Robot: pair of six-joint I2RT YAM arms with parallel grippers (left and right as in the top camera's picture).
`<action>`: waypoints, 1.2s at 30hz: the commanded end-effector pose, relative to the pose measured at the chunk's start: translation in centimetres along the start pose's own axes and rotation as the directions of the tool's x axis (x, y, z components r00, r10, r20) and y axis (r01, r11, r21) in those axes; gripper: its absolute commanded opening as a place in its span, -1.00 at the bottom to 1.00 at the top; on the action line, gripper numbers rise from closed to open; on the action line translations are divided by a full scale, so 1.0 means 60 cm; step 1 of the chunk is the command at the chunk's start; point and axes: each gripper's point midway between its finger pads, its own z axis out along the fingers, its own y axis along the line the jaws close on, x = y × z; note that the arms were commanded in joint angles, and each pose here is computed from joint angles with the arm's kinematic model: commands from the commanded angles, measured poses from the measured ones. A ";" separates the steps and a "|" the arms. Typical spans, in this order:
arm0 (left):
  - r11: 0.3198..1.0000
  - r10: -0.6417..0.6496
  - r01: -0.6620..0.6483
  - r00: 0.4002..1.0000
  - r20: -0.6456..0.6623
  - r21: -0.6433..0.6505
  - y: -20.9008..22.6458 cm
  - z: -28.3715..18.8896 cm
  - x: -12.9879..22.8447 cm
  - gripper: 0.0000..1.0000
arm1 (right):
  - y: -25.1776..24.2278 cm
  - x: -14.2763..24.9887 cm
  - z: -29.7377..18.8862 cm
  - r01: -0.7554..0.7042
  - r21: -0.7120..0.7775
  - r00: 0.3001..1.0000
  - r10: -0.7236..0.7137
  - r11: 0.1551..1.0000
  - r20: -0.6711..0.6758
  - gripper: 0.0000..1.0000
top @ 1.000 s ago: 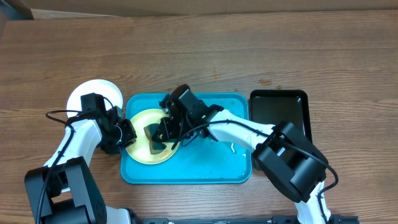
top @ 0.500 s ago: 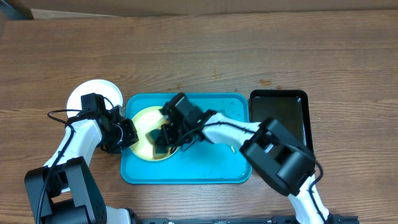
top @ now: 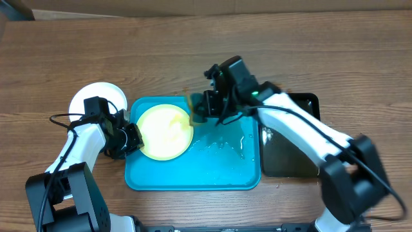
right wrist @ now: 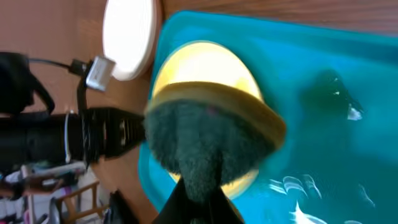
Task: Clean dirty plates on tray and stack at the side
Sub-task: 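Return the sponge to the black basin with the right gripper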
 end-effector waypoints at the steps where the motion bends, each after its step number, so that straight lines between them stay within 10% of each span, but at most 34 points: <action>1: 0.999 0.040 -0.040 0.999 -0.001 -0.004 -0.001 -0.001 -0.006 -0.78 | -0.068 -0.022 -0.110 -0.073 0.179 0.993 0.055 0.981 0.104 -0.93; 13: 0.999 0.047 -0.047 0.999 0.023 0.001 -0.003 -0.001 -0.016 0.01 | -0.348 0.139 -0.258 -0.305 0.683 0.926 0.373 0.664 0.051 -0.89; 18: 0.999 0.048 -0.048 0.999 0.022 0.000 -0.003 -0.001 -0.015 0.07 | -0.388 0.176 -0.235 -0.286 0.711 0.927 0.372 0.642 0.037 -0.38; 22: 0.999 0.050 -0.050 0.999 0.017 -0.005 -0.003 -0.001 -0.013 0.16 | -0.400 0.191 -0.235 -0.286 0.734 0.923 0.382 0.616 0.039 0.44; 27: 0.997 0.075 -0.075 0.997 0.013 -0.032 -0.006 0.003 -0.010 0.15 | -0.406 0.219 -0.228 -0.300 0.739 0.906 0.422 0.603 0.023 0.61; 32: 0.992 0.113 -0.112 0.994 0.005 -0.065 -0.013 0.008 -0.005 -0.19 | -0.424 0.263 -0.213 -0.318 0.749 0.885 0.465 0.581 0.015 0.23; 36: 0.989 0.118 -0.116 0.993 0.011 -0.092 -0.008 0.009 -0.008 -0.63 | -0.435 0.279 -0.204 -0.323 0.750 0.883 0.469 0.578 0.019 -0.93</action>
